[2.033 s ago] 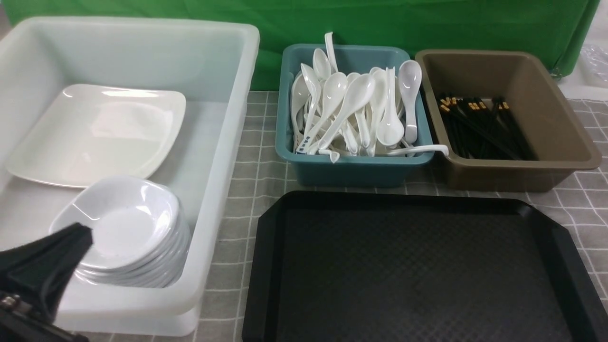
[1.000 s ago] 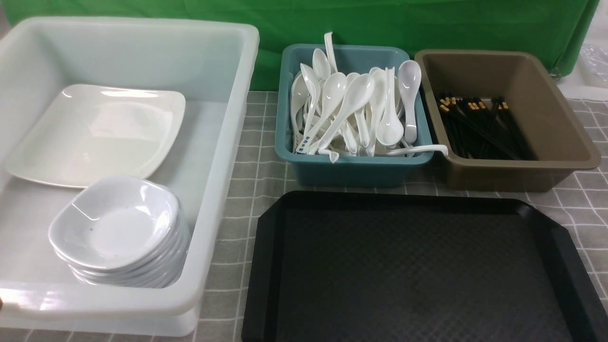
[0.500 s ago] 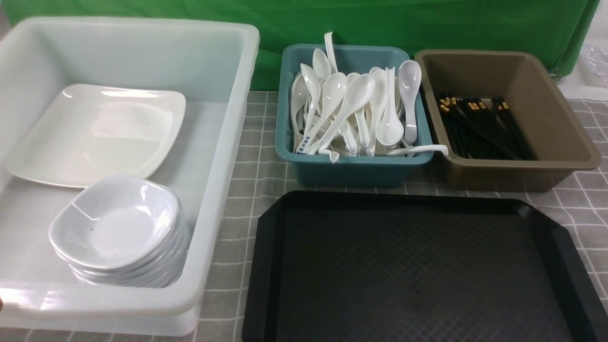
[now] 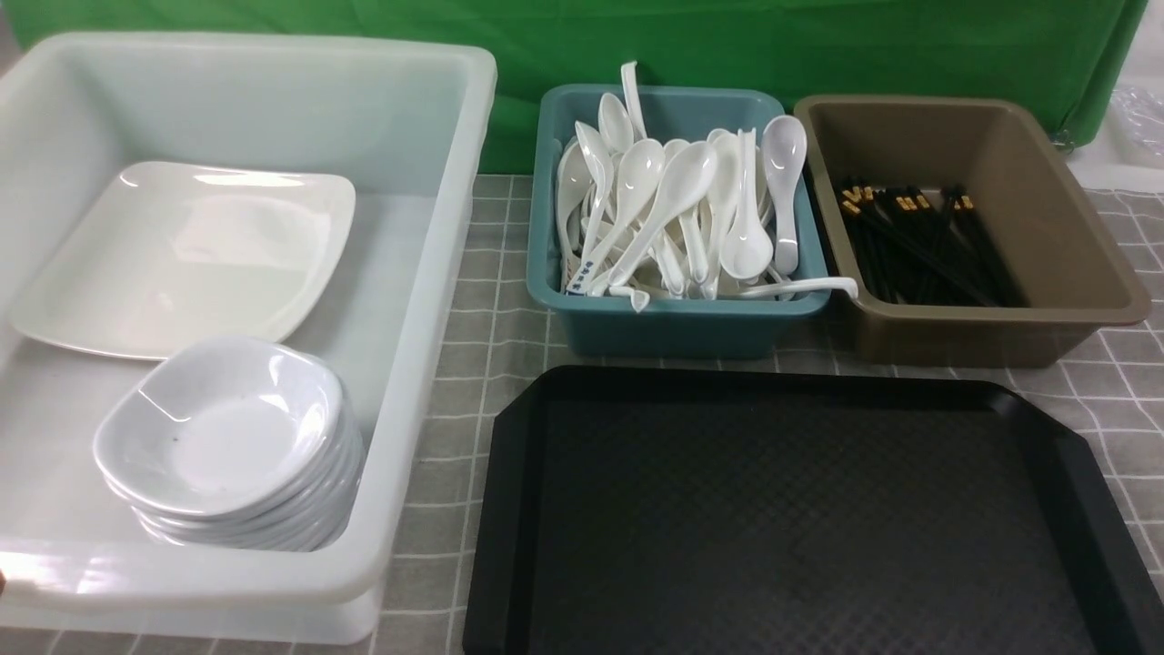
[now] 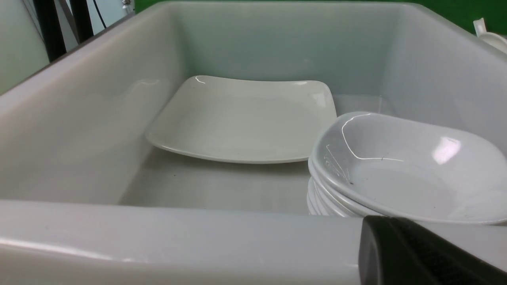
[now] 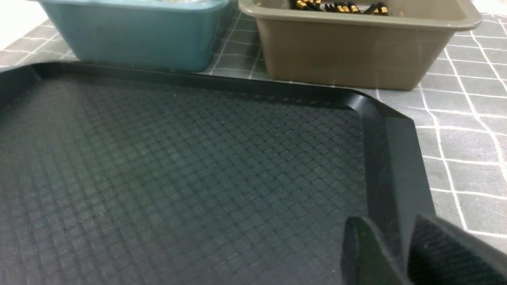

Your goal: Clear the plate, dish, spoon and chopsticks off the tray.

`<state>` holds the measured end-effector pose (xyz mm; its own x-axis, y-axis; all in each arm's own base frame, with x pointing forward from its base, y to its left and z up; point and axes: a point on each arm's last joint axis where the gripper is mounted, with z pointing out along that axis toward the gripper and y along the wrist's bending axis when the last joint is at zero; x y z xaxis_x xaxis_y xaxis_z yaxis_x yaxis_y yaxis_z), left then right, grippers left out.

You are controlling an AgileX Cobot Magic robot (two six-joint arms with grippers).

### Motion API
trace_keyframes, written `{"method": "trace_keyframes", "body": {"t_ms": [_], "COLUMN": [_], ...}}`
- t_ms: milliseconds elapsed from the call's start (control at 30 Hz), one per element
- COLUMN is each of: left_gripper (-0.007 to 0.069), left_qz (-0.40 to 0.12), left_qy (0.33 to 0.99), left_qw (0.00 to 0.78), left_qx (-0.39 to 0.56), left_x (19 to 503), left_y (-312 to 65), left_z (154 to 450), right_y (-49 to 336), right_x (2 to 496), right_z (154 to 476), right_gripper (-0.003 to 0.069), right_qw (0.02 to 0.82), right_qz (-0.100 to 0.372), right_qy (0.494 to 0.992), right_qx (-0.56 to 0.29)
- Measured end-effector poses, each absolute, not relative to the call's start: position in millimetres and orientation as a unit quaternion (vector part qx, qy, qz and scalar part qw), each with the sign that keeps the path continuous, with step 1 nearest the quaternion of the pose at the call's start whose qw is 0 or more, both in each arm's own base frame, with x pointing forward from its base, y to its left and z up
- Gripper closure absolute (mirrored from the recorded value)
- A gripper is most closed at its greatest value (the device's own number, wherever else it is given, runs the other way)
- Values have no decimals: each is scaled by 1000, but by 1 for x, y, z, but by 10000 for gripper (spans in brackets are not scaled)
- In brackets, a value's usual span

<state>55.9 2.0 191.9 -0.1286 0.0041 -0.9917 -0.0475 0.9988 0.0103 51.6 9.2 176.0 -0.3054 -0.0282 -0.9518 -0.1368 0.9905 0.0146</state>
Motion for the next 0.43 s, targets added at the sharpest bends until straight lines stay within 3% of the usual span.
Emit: {"method": "trace_keyframes", "body": {"t_ms": [433], "left_gripper": [618], "left_qz": [20], "left_qy": [751], "left_qw": [660], "left_qx": [-14], "left_x": [56], "left_y": [2], "left_z": [192], "right_y": [9], "right_x": [52], "right_z": [176], "right_gripper": [424], "right_qw": [587], "right_qz": [46], "right_qy": [807], "right_qx": [-51]}}
